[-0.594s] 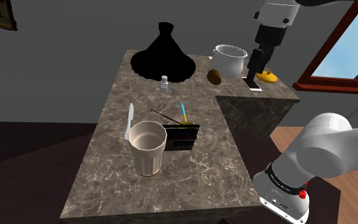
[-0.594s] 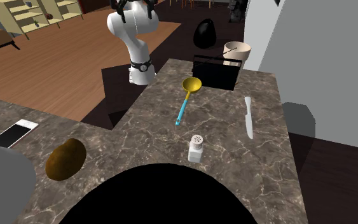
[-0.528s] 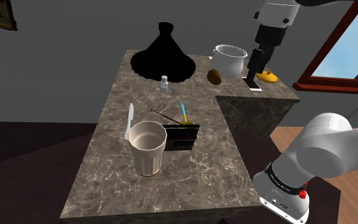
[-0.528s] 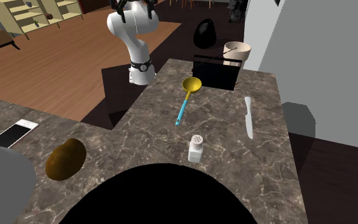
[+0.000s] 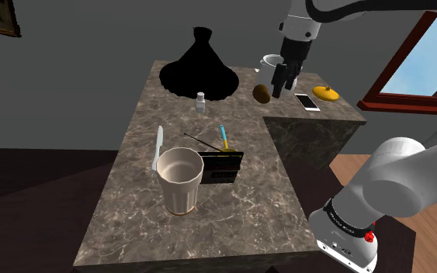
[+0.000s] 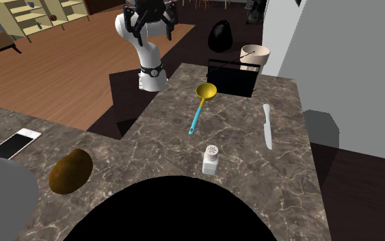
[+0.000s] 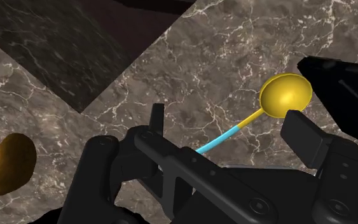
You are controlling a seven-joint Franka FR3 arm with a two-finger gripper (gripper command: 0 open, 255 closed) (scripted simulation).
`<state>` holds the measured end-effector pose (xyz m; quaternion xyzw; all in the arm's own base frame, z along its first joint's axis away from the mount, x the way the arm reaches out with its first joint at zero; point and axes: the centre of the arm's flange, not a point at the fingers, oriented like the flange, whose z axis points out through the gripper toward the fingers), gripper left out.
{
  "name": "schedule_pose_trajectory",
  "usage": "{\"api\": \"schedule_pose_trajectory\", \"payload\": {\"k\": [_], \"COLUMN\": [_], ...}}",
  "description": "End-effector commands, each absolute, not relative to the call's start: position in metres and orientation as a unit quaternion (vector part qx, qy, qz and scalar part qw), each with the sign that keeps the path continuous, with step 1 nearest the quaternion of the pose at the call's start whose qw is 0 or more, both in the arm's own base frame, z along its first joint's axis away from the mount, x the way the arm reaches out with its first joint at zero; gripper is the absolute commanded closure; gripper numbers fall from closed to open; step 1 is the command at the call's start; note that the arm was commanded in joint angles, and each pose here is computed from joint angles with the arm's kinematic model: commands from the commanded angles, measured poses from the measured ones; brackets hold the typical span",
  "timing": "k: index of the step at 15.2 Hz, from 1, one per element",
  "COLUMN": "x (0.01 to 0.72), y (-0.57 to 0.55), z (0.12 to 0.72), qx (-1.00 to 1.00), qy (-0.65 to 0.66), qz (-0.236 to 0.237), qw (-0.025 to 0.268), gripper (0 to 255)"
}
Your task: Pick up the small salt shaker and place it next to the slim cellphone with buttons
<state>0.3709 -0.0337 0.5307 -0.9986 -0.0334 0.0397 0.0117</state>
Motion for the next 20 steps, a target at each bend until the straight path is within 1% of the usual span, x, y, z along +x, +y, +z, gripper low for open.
{"api": "schedule_pose_trajectory", "payload": {"k": [1, 20], "x": [0.396, 0.621], "y": [-0.031, -0.012], "z": [0.523, 0.434], "qx": [-0.999, -0.996], "qy": [-0.039, -0.086], "qz": [0.036, 0.008], "qw": [0.012, 0.011], "gripper": [0, 0]}}
